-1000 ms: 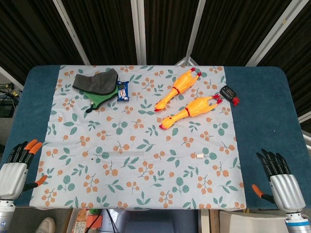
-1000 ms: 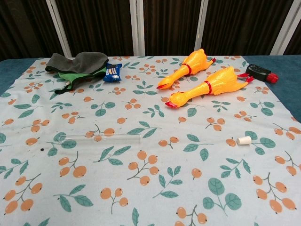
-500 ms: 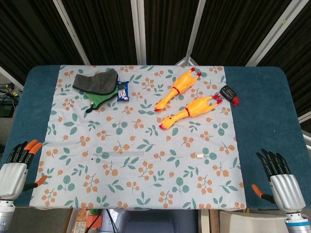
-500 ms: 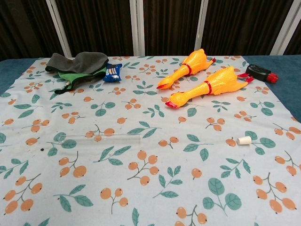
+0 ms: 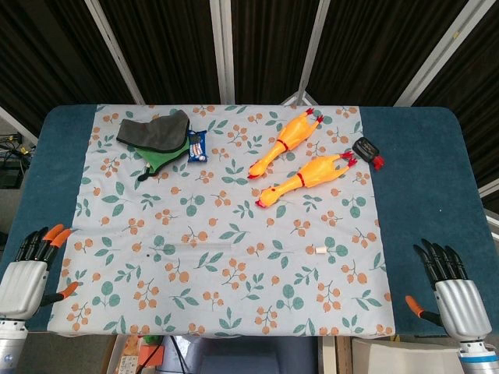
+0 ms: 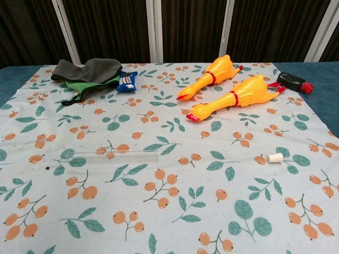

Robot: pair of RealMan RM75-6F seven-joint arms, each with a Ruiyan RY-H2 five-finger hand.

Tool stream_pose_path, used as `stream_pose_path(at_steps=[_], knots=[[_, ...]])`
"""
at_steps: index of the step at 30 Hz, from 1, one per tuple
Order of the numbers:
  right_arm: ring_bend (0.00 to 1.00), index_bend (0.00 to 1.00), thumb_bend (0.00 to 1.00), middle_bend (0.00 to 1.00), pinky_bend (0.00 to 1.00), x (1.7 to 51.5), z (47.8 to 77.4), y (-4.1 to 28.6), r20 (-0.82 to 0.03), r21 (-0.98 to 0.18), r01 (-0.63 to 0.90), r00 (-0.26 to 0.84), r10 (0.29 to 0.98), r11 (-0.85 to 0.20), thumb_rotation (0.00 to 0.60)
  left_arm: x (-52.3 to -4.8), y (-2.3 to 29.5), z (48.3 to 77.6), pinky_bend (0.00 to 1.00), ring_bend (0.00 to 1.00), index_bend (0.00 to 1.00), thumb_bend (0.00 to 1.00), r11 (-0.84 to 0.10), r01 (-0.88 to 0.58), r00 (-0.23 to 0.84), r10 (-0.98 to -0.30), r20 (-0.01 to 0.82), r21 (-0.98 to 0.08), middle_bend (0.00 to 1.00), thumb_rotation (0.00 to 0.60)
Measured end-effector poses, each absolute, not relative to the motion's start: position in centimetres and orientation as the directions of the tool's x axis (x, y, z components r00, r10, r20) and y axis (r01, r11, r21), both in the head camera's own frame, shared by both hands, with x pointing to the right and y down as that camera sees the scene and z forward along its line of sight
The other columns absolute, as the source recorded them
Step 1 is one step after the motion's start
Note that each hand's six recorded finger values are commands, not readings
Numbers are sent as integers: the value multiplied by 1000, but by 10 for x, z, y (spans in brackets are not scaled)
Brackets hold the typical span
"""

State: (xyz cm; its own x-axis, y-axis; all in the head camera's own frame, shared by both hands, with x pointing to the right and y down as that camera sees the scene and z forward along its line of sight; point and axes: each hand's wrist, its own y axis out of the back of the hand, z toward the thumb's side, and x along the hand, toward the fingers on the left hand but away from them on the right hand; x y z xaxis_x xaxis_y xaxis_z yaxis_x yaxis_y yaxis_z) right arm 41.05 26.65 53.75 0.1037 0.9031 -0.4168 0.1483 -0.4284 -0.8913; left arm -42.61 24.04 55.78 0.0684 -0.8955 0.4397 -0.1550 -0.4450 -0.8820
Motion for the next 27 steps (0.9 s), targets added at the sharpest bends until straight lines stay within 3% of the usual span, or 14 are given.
stream_pose_path(at_steps=[10,18,27], knots=[[0,0,268,0,0,410,537,267,-420,-889,153,102,902,-432,600,-403,215,568,0,0,155,172,-456,-162,79,-890,449,-875,83,600],[0,0,269,0,0,410,538,267,-422,-888,155,102,901,-433,600,-366,189,601,0,0,240,233,-525,-162,65,-850,522,-835,217,600],[0,0,268,0,0,412,538,266,-426,-885,162,97,899,-437,600,-301,171,647,0,0,355,314,-609,-122,73,-793,605,-784,281,600]])
